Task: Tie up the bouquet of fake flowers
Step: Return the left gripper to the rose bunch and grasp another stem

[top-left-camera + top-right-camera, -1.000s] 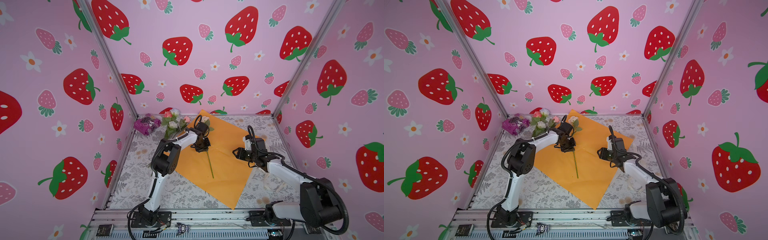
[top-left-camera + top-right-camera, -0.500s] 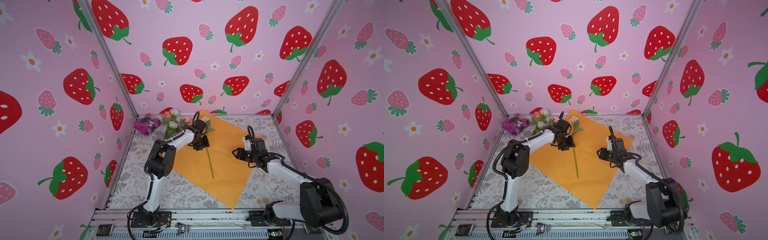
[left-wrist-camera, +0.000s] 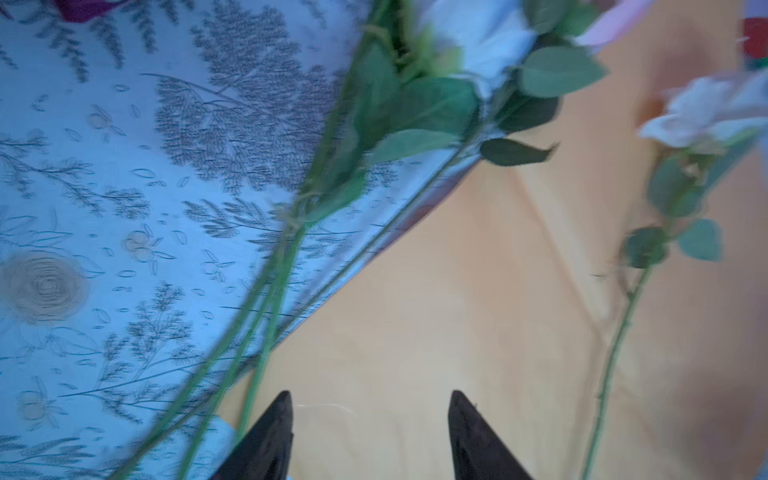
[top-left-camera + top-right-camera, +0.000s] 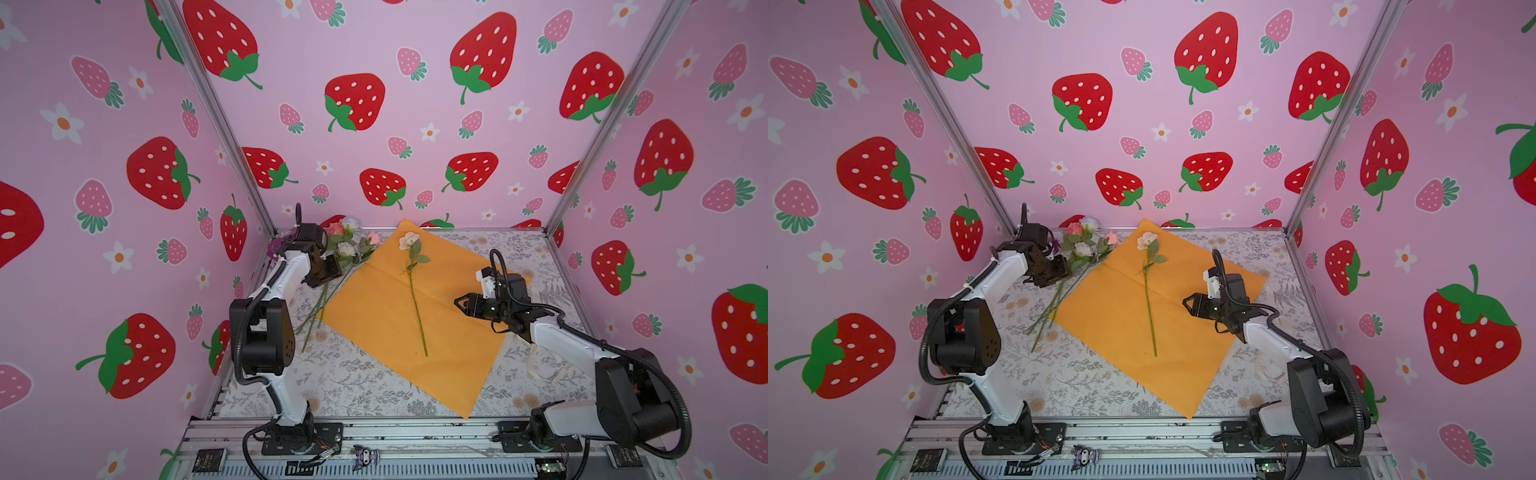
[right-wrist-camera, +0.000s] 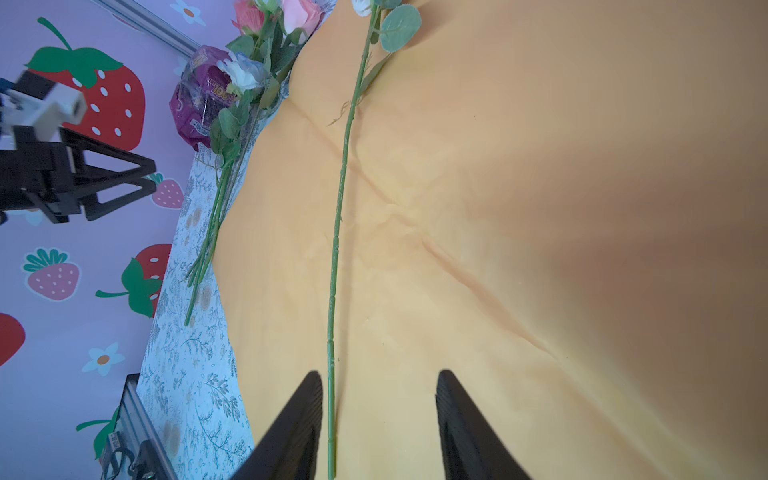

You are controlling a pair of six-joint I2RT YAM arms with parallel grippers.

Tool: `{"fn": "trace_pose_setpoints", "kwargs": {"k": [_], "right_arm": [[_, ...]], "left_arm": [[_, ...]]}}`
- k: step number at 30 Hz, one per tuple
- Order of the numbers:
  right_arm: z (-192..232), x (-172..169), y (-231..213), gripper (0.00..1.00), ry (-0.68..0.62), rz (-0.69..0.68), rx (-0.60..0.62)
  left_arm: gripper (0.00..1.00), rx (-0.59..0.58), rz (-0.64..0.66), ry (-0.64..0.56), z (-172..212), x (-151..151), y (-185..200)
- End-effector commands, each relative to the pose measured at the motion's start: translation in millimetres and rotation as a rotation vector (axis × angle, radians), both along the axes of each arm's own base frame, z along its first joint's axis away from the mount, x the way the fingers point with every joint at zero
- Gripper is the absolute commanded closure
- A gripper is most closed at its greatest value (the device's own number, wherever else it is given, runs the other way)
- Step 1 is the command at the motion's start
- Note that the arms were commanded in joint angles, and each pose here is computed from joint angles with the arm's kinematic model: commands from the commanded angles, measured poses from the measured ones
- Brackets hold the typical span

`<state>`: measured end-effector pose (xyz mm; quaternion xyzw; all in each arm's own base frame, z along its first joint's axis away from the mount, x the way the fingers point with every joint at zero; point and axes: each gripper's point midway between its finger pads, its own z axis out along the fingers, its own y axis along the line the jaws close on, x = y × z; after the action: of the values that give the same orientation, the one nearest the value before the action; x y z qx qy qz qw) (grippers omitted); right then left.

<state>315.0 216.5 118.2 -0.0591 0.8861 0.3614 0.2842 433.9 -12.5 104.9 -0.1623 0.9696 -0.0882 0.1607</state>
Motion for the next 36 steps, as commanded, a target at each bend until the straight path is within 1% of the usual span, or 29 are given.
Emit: {"fn": "trace_pose_setpoints", "kwargs": {"k": [1, 3, 5, 8, 13, 16, 20, 23, 25, 30, 33, 35, 36], "right_arm": [[12, 6, 15, 0.52, -0.024, 0.024, 0.031], [11, 6, 22, 0.52, -0.023, 0.042, 0.032], [8, 4, 29, 0.51, -0.017, 0.06, 0.03], [6, 4, 42, 0.51, -0.014, 0.09, 0.043], [-1, 3, 58, 0.5, 0.006, 0.123, 0.038], [-2, 3, 67, 0.5, 0.013, 0.145, 0.04], [4, 1, 85, 0.5, -0.003, 0.19, 0.066], [5, 0, 99, 0.5, 0.006, 0.211, 0.093], [3, -1, 105, 0.5, 0.014, 0.223, 0.096], [-2, -1, 109, 0.5, 0.024, 0.225, 0.088], [-4, -2, 108, 0.49, 0.03, 0.222, 0.083], [-5, -2, 107, 0.49, 0.035, 0.219, 0.077], [-5, -3, 106, 0.5, 0.037, 0.217, 0.074]], "left_arm": [[0.47, 0.029, -0.105, 0.124, -15, -8, 11], [0.5, 0.07, -0.11, 0.181, -22, -3, 20], [0.53, 0.038, -0.137, 0.191, -26, 6, 15], [0.54, 0.074, -0.134, 0.199, -33, 18, 21], [0.54, 0.062, -0.211, 0.193, -41, 34, 18], [0.57, 0.076, -0.228, 0.183, -48, 44, 19], [0.58, 0.073, -0.25, 0.152, -55, 55, 17], [0.59, 0.028, -0.279, 0.13, -58, 62, 8], [0.6, 0.028, -0.287, 0.122, -59, 66, 7], [0.69, 0.043, -0.321, 0.107, -59, 71, 6], [0.78, 0.047, -0.356, 0.086, -57, 72, 3], [0.87, 0.071, -0.377, 0.091, -57, 71, 4], [0.89, 0.087, -0.387, 0.092, -56, 71, 4]]}}
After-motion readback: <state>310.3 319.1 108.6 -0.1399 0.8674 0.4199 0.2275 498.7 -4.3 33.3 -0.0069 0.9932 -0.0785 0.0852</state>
